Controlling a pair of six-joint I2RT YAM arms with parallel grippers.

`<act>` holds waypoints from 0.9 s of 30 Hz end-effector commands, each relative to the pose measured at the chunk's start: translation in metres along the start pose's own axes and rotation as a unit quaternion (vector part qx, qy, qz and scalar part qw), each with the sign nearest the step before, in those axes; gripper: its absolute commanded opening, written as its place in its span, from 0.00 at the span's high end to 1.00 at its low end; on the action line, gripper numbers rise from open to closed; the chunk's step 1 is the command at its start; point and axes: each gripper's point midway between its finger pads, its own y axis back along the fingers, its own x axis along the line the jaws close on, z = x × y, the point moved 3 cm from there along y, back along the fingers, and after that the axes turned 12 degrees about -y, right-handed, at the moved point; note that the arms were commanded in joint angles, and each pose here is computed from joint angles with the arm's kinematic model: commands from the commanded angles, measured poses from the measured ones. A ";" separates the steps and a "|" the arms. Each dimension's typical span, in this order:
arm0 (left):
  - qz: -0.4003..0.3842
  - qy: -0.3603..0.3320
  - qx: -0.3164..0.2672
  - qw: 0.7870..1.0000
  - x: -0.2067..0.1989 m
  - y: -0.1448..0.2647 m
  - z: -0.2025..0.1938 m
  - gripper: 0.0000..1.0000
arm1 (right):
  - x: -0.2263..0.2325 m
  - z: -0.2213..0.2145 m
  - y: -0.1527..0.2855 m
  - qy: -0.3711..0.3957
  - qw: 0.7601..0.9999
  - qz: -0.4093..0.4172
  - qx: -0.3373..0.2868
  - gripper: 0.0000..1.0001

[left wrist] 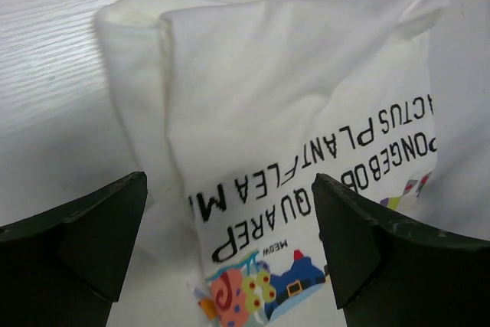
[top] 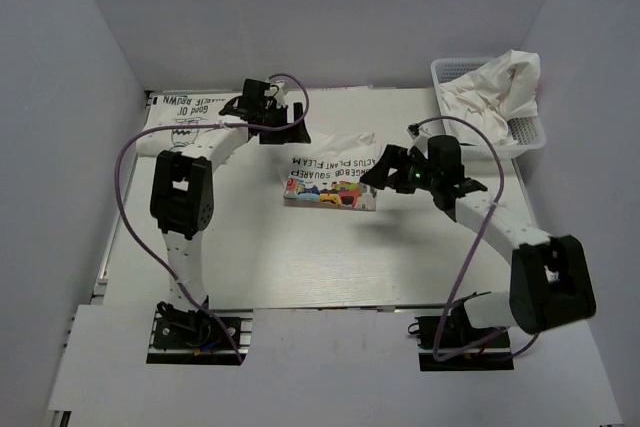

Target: Fold and stack the t-shirts

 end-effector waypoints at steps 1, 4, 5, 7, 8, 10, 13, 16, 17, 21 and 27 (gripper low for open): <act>0.112 0.001 0.003 0.994 0.014 0.043 0.004 0.00 | 0.001 0.008 0.019 0.034 0.998 -0.038 -0.036 0.10; 0.122 0.029 0.063 0.990 0.007 0.045 -0.029 0.00 | 0.003 0.006 0.030 0.040 0.997 -0.048 -0.043 0.10; 0.116 0.039 0.082 0.989 0.007 0.040 -0.048 0.00 | 0.000 0.003 0.032 0.038 0.997 -0.057 -0.038 0.10; 0.088 0.056 0.081 0.991 0.000 0.035 -0.057 0.00 | 0.000 0.001 0.037 0.043 0.996 -0.059 -0.044 0.10; 0.081 0.063 0.077 0.992 0.002 0.032 -0.060 0.00 | -0.003 0.001 0.039 0.044 0.996 -0.068 -0.048 0.10; 0.047 0.070 0.089 0.992 -0.003 0.022 -0.069 0.00 | -0.006 0.000 0.042 0.047 0.995 -0.078 -0.046 0.10; -0.017 0.065 0.077 0.995 -0.020 0.009 -0.063 0.00 | -0.006 -0.001 0.045 0.057 0.994 -0.076 -0.049 0.10; -0.022 0.084 0.077 0.993 -0.016 -0.008 -0.070 0.00 | -0.004 -0.004 0.045 0.059 0.995 -0.067 -0.043 0.10; -0.014 0.079 0.068 0.994 -0.012 -0.012 -0.061 0.00 | -0.006 -0.006 0.045 0.058 0.995 -0.069 -0.042 0.10; -0.028 0.085 0.091 0.992 -0.006 -0.033 -0.073 0.00 | -0.007 -0.007 0.048 0.058 0.995 -0.068 -0.046 0.10; -0.065 0.087 0.102 0.989 -0.012 -0.051 -0.091 0.64 | -0.018 -0.011 0.049 0.055 0.993 -0.087 -0.054 0.10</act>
